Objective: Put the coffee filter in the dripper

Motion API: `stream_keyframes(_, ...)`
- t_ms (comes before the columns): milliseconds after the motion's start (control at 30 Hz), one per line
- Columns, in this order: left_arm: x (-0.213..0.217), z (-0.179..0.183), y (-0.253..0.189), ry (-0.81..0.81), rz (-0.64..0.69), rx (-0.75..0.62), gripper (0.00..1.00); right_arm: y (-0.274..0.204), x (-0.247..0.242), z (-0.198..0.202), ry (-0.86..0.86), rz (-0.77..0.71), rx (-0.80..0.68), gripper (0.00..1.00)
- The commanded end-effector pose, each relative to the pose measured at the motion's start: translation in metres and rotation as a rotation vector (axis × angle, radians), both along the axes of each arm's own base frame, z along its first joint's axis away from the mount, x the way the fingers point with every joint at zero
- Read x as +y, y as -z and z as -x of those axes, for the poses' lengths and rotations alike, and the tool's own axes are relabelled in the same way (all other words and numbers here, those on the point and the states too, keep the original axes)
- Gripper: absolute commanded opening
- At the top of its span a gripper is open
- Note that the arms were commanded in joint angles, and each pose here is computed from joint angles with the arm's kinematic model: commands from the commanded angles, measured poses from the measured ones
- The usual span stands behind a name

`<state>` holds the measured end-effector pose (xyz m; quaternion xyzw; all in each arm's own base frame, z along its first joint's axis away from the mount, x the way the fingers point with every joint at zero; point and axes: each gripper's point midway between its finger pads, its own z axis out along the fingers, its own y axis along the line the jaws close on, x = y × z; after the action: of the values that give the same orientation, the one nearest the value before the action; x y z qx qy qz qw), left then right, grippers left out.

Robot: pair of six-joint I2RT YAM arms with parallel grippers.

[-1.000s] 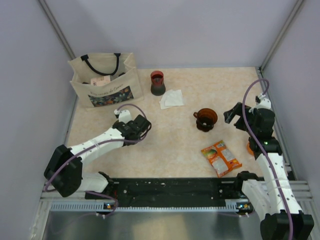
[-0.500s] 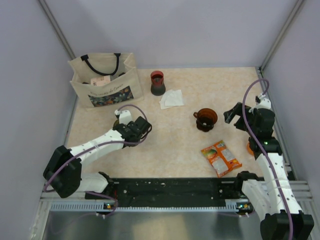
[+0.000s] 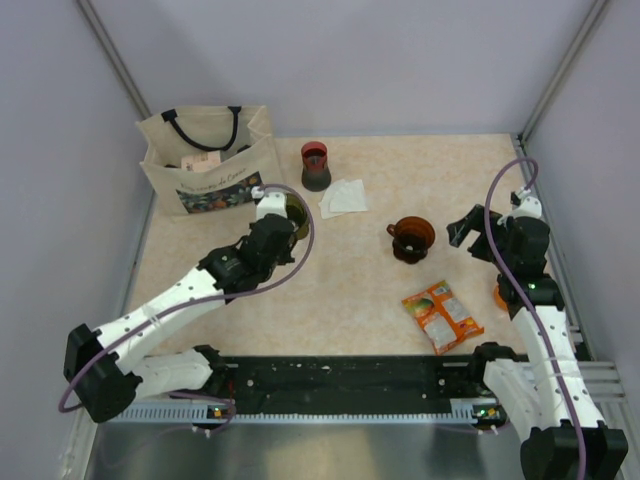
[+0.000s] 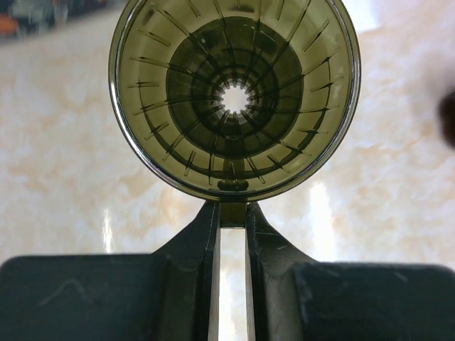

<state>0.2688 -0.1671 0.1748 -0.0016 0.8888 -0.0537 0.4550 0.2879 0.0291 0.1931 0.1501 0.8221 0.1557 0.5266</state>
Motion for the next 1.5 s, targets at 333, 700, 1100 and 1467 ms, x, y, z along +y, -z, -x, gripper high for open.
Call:
stream_keyframes(333,-0.043,-0.149,-0.147,0.198,0.072,-0.309,0.00,-0.017,0.002,0.001,-0.024,0.009,-0.078,0.96)
stream_keyframes(700,-0.052,-0.202,-0.143,0.323,-0.008,-0.193,0.00,-0.012,-0.006,0.000,0.026,0.023,-0.062,0.95)
stream_keyframes(1100,-0.036,-0.248,-0.121,0.289,-0.049,-0.111,0.00,-0.013,-0.004,0.001,0.010,0.022,-0.069,0.96)
stream_keyframes(1467,-0.042,-0.265,-0.091,0.326,-0.027,-0.057,0.00,-0.010,-0.005,0.000,0.012,0.024,-0.060,0.95)
